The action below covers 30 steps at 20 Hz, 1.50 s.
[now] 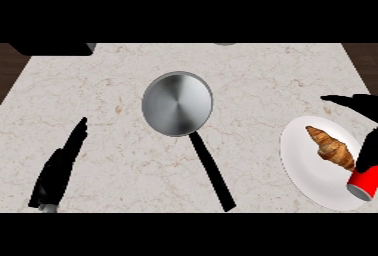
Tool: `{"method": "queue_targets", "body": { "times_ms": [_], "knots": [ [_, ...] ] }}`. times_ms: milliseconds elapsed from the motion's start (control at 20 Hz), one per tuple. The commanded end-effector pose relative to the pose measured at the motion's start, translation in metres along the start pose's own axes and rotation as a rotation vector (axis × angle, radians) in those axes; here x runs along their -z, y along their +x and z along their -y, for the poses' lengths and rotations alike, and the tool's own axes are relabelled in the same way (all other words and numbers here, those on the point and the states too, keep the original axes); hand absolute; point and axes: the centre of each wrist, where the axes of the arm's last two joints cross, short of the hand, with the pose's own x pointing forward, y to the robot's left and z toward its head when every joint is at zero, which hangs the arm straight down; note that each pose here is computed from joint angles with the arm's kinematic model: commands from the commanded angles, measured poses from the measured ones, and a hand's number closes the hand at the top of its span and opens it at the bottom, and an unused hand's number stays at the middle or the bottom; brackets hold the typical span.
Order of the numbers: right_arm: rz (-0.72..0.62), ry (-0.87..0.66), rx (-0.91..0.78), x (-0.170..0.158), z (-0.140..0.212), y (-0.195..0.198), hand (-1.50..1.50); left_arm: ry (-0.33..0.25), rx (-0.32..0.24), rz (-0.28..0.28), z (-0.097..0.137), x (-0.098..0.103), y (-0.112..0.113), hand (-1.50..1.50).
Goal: Pick the croissant from the plate and place it in the pan
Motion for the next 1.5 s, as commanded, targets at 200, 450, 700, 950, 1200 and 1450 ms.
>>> {"method": "queue_targets", "body": {
  "times_ms": [200, 450, 700, 950, 1200, 1450],
  "knots": [
    [-0.012, 0.068, -0.030, 0.015, -0.020, 0.022, -1.50, -0.001, 0.005, -0.014, -0.001, 0.008, -0.007, 0.00],
    [-0.130, 0.069, -0.096, 0.035, -0.023, 0.016, -1.50, 0.012, 0.011, 0.013, 0.009, 0.011, 0.005, 0.00],
    [-0.146, 0.073, -0.093, 0.027, -0.052, 0.010, -1.50, 0.018, 0.009, 0.001, -0.016, 0.009, -0.007, 0.00],
    [-0.160, 0.098, -0.109, 0.049, -0.056, 0.011, -1.50, -0.004, 0.008, -0.015, -0.012, -0.003, 0.002, 0.00],
    [-0.188, 0.099, -0.118, 0.035, -0.059, 0.000, -1.50, 0.011, -0.001, -0.001, 0.005, -0.002, 0.008, 0.00],
    [-0.177, 0.118, -0.104, 0.053, -0.081, -0.001, -1.50, 0.009, 0.006, -0.008, -0.006, 0.013, 0.006, 0.00]
  ]
}}
